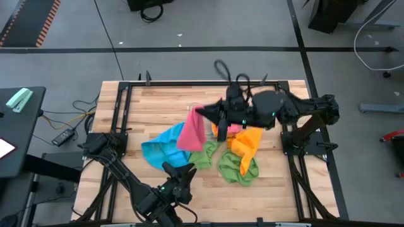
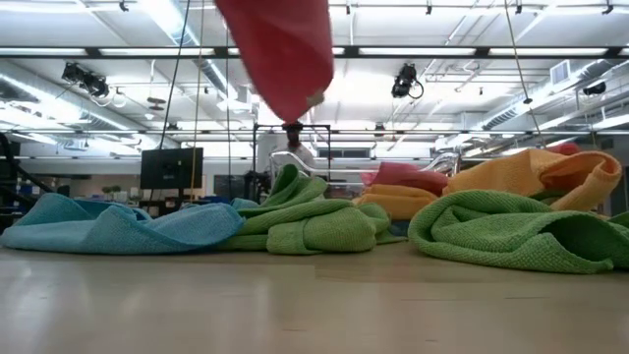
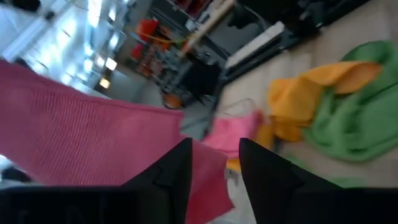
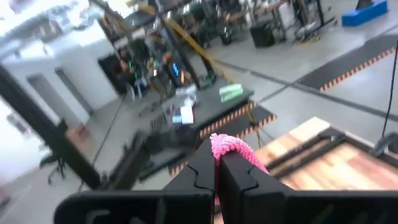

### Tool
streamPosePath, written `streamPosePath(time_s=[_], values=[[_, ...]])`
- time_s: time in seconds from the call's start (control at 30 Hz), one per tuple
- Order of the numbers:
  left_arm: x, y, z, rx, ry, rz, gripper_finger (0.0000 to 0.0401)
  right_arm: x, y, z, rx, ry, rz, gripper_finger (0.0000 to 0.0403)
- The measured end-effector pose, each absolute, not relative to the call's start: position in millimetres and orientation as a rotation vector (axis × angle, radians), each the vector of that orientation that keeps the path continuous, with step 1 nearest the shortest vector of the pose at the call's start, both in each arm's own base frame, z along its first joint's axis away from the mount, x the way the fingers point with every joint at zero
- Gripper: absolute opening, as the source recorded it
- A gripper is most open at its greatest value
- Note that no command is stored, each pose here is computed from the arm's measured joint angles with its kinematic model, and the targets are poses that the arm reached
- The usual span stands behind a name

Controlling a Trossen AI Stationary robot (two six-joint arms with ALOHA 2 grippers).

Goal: Fold microfiber towels
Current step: Fold the pink microfiber cloth

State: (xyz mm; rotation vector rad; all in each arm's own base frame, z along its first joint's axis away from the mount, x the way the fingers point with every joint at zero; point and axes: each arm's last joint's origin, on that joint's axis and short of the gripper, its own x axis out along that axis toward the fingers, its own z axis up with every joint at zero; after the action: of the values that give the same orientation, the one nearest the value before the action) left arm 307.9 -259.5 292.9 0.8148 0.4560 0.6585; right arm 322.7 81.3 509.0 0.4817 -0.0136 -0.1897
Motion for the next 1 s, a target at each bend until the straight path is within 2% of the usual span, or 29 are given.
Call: streamPosePath(time_s=[0.2,0.37,0.47,0.77,0.87,1.0], values=[[317.6,-246.7,295.0,0.981,0.481,0.718,0.0115,317.6,71.3,527.1,0.491,-0.071,-0.109,0.0008],[331.0,-228.5,295.0,0.991,0.520,0.764,0.0114,316.8,70.2,529.4,0.467,-0.070,-0.104,0.0008],[335.9,-221.2,295.0,1.010,0.542,0.779,0.0136,316.2,70.2,530.5,0.473,-0.076,-0.101,0.0008],[345.5,-205.7,295.6,0.959,0.528,0.845,0.0240,316.7,68.0,532.5,0.495,-0.099,-0.102,0.0008],[346.9,-202.9,296.4,0.962,0.508,0.875,0.0254,316.7,67.7,532.4,0.491,-0.098,-0.104,0.0008],[348.0,-202.2,296.8,0.990,0.523,0.873,0.0244,315.5,68.3,532.5,0.487,-0.091,-0.098,0.0008]])
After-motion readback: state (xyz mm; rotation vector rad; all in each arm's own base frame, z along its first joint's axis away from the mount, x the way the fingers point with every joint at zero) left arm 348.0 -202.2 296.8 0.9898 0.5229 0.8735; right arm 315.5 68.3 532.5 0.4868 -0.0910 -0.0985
